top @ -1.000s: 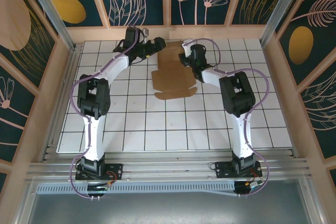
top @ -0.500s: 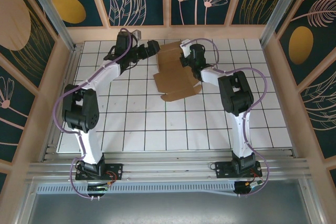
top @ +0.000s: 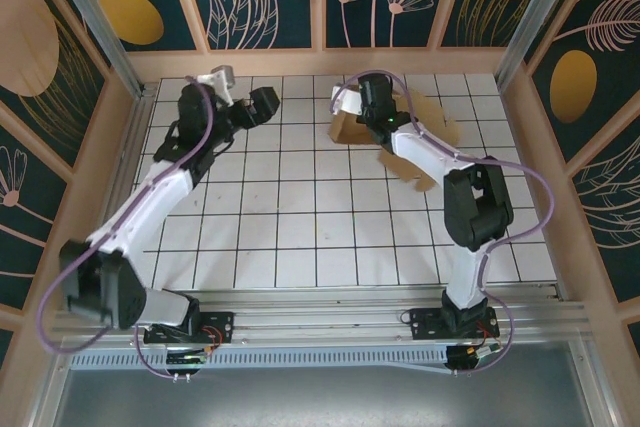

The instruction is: Fold the paper box

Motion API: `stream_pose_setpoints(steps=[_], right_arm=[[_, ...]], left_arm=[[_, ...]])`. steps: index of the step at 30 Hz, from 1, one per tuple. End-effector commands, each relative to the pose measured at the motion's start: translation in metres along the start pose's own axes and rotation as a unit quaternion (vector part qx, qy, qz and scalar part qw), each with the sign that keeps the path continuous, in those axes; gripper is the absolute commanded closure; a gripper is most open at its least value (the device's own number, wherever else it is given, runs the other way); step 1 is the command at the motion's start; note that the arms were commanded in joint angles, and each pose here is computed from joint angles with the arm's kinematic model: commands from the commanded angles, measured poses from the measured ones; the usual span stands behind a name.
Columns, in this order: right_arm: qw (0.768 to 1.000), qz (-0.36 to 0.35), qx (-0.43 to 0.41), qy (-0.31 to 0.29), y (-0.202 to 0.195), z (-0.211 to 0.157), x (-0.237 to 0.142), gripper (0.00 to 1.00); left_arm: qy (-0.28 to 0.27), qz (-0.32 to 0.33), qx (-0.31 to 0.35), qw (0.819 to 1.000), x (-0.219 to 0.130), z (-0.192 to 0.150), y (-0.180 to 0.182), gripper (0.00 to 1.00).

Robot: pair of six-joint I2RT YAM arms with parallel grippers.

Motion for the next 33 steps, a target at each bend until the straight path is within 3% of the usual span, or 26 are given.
stream_pose_setpoints(steps=[1,7,10,14,16,18,23,25,27,28,29,31,33], right_arm=[[0.973,0.060,-0.220,0.034,0.022,0.008,-0.024,1.00],[0.917,0.138,-0.355,-0.118,0.090,0.068,-0.070,1.00],[0.897,0.153,-0.379,-0.169,0.110,0.087,-0.084,0.90],[0.894,0.152,-0.375,-0.193,0.111,0.102,-0.096,0.65],[0.902,0.151,-0.359,-0.188,0.102,0.104,-0.100,0.44],[0.911,0.157,-0.333,-0.184,0.091,0.102,-0.105,0.43],[0.946,0.180,-0.198,-0.184,0.068,0.099,-0.131,0.42],[0.970,0.154,-0.048,-0.182,0.049,0.103,-0.146,0.40],[0.967,0.109,0.174,-0.153,0.027,0.103,-0.161,0.38],[0.946,0.103,0.279,-0.132,0.021,0.098,-0.166,0.38],[0.895,0.106,0.423,-0.095,0.017,0.085,-0.170,0.37],[0.757,0.130,0.640,0.006,0.027,0.048,-0.168,0.38],[0.585,0.204,0.778,0.105,0.055,0.008,-0.155,0.46]], left_arm=[[-0.057,0.004,-0.012,0.998,-0.016,-0.009,0.013,0.01],[-0.077,0.011,-0.020,0.997,-0.033,-0.024,0.027,0.01],[-0.071,0.013,-0.024,0.997,-0.035,-0.030,0.031,0.01],[-0.081,0.009,-0.035,0.996,-0.038,-0.037,0.039,0.01],[-0.080,0.015,-0.036,0.996,-0.037,-0.039,0.042,0.01],[-0.071,0.023,-0.029,0.997,-0.033,-0.039,0.043,0.01],[-0.018,0.024,0.010,1.000,-0.017,-0.044,0.045,0.01],[0.027,-0.007,0.026,0.999,-0.007,-0.050,0.043,0.02],[0.081,-0.033,0.028,0.996,0.001,-0.056,0.041,0.05],[0.104,-0.041,0.024,0.993,0.004,-0.058,0.040,0.06],[0.126,-0.054,0.020,0.990,0.005,-0.062,0.039,0.06],[0.150,-0.066,0.015,0.986,0.003,-0.068,0.036,0.03],[0.169,-0.057,0.030,0.984,-0.002,-0.073,0.032,0.02]])
Point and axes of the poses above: each hand's point on the last joint's axis, 136 mm out from that joint toward the fingers, its own x axis out along the fingers, its own y axis along the line the jaws close on, z = x × y, the point moved 10 cm from there along -x, back along the fingers, and after that the axes turned 9 degrees about -x, right-handed, at the moved point
